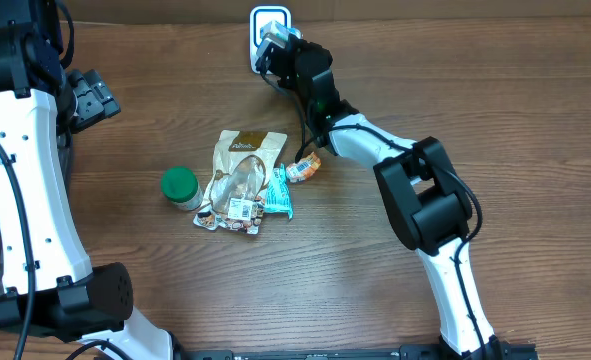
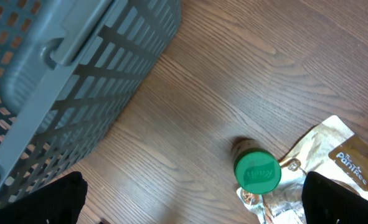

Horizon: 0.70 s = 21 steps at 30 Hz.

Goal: Scan the item barcode
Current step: 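Move the teal box away and set it down at the right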

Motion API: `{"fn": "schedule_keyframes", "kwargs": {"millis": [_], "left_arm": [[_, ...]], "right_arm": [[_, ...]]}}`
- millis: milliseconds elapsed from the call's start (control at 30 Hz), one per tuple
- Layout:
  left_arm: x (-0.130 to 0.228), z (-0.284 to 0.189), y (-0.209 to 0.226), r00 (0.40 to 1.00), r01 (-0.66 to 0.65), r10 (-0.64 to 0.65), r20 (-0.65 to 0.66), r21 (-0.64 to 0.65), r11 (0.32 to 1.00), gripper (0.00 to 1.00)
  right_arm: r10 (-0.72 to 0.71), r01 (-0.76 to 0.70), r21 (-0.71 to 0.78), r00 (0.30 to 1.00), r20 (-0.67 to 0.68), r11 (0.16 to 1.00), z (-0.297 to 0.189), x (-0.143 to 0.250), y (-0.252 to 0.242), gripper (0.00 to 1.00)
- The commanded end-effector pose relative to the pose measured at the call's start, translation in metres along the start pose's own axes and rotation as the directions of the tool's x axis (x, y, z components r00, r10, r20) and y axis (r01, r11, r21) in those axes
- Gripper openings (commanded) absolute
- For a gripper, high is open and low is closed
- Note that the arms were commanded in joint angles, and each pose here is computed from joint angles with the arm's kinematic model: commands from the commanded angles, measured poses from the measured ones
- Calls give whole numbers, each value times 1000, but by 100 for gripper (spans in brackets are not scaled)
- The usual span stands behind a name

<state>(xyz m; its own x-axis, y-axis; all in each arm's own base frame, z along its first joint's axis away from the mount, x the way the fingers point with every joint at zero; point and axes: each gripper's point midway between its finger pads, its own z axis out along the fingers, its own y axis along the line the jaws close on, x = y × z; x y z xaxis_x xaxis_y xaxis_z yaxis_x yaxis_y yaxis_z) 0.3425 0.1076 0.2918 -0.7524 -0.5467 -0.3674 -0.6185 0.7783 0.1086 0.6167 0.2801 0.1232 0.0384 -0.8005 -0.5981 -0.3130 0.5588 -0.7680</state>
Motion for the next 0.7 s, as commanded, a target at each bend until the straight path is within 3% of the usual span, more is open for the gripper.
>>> {"fn": "schedule_keyframes", "kwargs": {"millis": [0,167,333,433,567,667], "left_arm": [[0,-2,2,1000,-15,15,8,-10,1000,100],[0,-2,2,1000,-16,16,8,-10,1000,100],[0,-2,2,1000,-15,15,8,-10,1000,100],[0,-2,2,1000,-15,15,8,-10,1000,100],[0,-2,2,1000,-15,15,8,-10,1000,100],[0,-2,2,1000,-15,15,8,-10,1000,100]], "right_arm": [[246,-250,84,967,62,965,-41,-57,-93,4],[529,-529,-2,848,16,849,-100,-82,-137,4],[716,-732,-263,676,-174,628,-177,-87,-144,4],[717,-793,-294,608,-341,534,-209,-61,-135,4],[637,-855,-179,488,-597,487,-239,9,-115,4],[559,-886,-85,359,-747,455,-257,63,-95,4]]}}
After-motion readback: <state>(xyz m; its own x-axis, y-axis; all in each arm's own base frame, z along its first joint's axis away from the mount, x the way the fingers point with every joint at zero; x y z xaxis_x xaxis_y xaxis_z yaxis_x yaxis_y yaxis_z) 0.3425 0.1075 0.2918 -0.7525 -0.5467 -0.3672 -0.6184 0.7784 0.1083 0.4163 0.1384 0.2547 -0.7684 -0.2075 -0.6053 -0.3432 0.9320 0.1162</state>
